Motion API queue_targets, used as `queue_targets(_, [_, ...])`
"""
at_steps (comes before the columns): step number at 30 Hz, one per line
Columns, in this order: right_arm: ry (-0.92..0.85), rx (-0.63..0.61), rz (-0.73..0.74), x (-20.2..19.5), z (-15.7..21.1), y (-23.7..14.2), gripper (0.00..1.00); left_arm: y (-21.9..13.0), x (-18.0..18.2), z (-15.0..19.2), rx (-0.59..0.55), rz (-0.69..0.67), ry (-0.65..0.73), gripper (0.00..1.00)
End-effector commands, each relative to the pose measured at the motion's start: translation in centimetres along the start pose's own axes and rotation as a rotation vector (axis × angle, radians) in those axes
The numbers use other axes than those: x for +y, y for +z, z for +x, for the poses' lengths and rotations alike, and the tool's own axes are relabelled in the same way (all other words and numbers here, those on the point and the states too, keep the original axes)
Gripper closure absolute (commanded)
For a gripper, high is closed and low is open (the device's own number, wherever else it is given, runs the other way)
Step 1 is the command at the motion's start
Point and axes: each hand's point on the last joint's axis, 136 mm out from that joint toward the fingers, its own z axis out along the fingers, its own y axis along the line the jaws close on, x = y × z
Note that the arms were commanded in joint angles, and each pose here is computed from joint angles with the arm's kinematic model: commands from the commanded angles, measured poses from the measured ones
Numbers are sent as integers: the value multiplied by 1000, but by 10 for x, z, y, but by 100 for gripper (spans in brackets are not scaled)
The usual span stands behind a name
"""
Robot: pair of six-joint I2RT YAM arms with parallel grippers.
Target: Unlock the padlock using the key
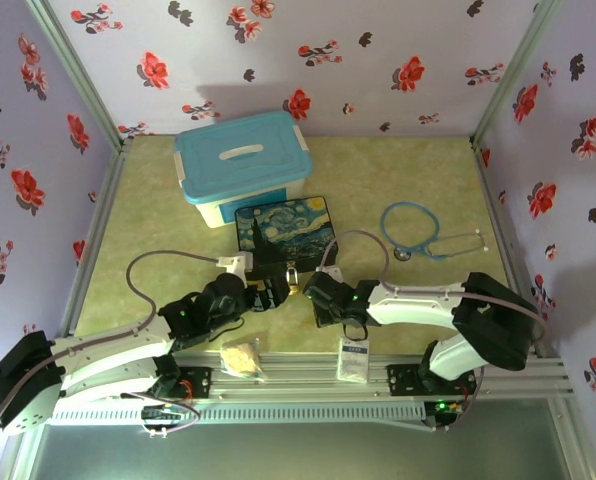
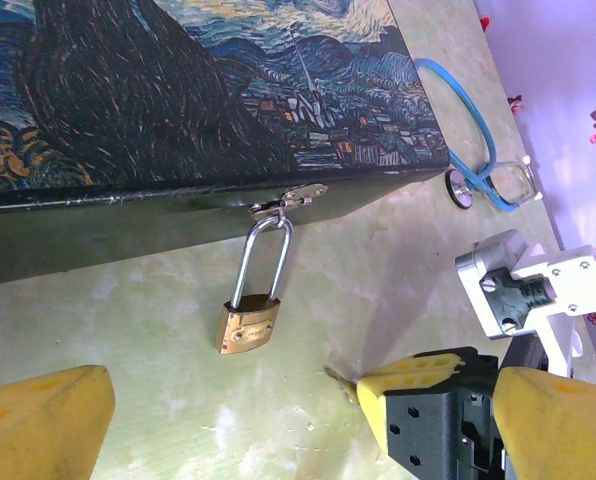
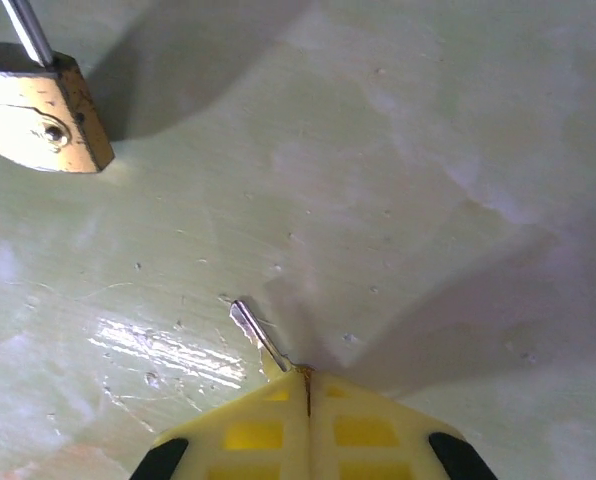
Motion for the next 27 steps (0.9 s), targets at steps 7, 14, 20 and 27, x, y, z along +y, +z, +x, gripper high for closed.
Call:
queue_targets(7, [5,-32,-52,-6,4,-6,100,12,-12,6,-11,16,-12,11])
queue_targets(14, [47,-129,-117,3,-18,-26,100,18,-35,11,-40,60,-149,20])
queue_targets(20, [81,-179,-160,12,-33,-44,100,17,-42,11,-110,167,-469,16])
queue_targets(27, [141,-321,-293,30,-63,-77,100,14,-40,10,-134,302,-793,10])
